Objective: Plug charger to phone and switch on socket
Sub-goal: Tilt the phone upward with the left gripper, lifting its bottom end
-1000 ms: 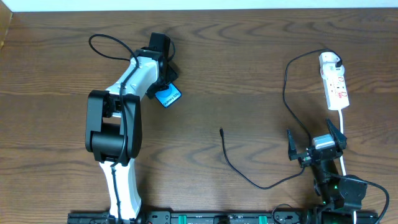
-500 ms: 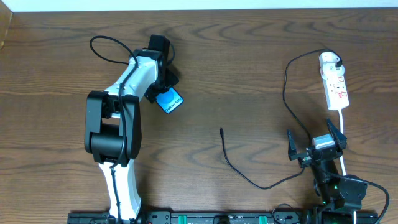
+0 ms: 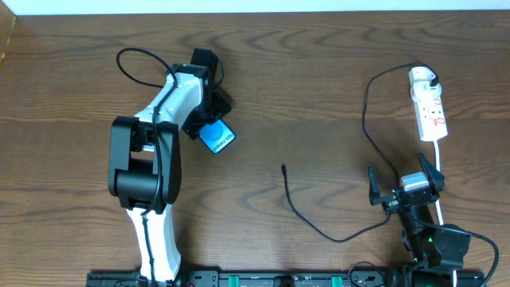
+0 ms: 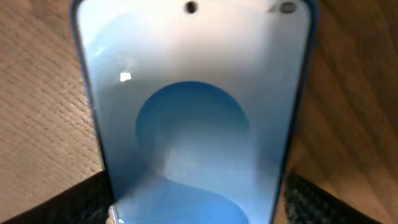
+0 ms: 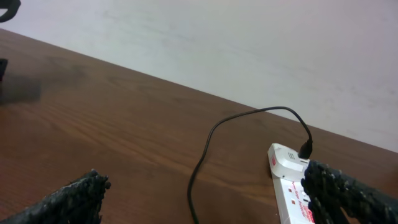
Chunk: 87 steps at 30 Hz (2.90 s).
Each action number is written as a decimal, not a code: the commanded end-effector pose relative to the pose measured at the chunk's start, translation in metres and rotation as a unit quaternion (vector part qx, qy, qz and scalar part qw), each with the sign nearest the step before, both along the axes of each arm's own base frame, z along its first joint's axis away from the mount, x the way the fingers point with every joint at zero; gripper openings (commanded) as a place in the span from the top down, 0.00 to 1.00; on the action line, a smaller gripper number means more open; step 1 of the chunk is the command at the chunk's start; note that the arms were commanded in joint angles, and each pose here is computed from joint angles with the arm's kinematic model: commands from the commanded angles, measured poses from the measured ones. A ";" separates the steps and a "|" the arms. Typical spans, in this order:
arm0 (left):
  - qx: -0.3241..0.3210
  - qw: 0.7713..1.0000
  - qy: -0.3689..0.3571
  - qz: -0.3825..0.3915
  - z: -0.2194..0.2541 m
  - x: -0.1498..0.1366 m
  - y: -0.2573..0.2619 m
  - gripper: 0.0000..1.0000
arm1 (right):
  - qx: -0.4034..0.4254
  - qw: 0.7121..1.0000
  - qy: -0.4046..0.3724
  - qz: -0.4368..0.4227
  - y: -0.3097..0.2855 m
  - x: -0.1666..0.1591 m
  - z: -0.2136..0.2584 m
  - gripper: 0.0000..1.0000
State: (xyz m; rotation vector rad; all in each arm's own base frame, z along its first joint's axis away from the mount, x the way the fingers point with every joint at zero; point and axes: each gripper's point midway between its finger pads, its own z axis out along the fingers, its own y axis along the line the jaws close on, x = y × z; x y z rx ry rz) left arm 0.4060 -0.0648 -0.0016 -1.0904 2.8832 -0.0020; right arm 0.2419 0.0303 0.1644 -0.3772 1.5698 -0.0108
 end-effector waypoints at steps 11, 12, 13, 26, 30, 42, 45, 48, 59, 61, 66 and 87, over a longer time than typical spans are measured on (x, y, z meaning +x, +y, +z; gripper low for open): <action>-0.015 0.999 0.028 0.013 -0.014 -0.012 -0.005 0.02 | -0.005 1.000 0.000 0.002 0.001 0.000 -0.001 0.01; -0.017 0.999 0.028 0.013 -0.014 -0.012 -0.005 0.02 | -0.005 1.000 0.000 0.002 0.001 0.000 -0.001 0.01; -0.017 0.999 0.028 0.013 -0.014 -0.012 -0.005 0.02 | -0.005 1.000 0.000 0.002 0.001 0.000 -0.001 0.01; -0.018 0.999 0.033 0.027 -0.016 -0.014 0.000 0.02 | -0.005 1.000 0.000 0.002 0.001 0.000 -0.001 0.01; -0.026 0.998 0.034 0.042 -0.016 -0.013 0.005 0.02 | -0.005 1.000 0.000 0.002 0.001 0.000 -0.001 0.01; -0.033 0.998 0.036 0.043 -0.016 -0.014 0.004 0.01 | -0.005 1.000 0.000 0.002 0.001 0.000 -0.001 0.01; -0.033 0.998 0.036 0.043 -0.016 -0.014 0.004 0.06 | -0.005 1.000 0.000 0.002 0.001 0.000 -0.001 0.01; -0.033 0.998 0.036 0.043 -0.016 -0.013 0.004 0.07 | -0.005 1.000 0.000 0.002 0.001 0.000 -0.001 0.01; -0.033 0.998 0.036 0.041 -0.016 -0.013 0.004 0.17 | -0.005 1.000 0.000 0.002 0.001 0.000 -0.001 0.01; -0.033 0.998 0.036 0.041 -0.016 -0.013 0.004 0.18 | -0.005 1.000 0.000 0.002 0.001 0.000 -0.001 0.01; -0.033 0.998 0.036 0.042 -0.016 -0.013 0.004 0.21 | -0.005 1.000 0.000 0.002 0.001 0.000 -0.001 0.01; -0.033 0.998 0.035 0.041 -0.016 -0.013 0.004 0.46 | -0.005 1.000 0.000 0.002 0.001 0.000 -0.001 0.01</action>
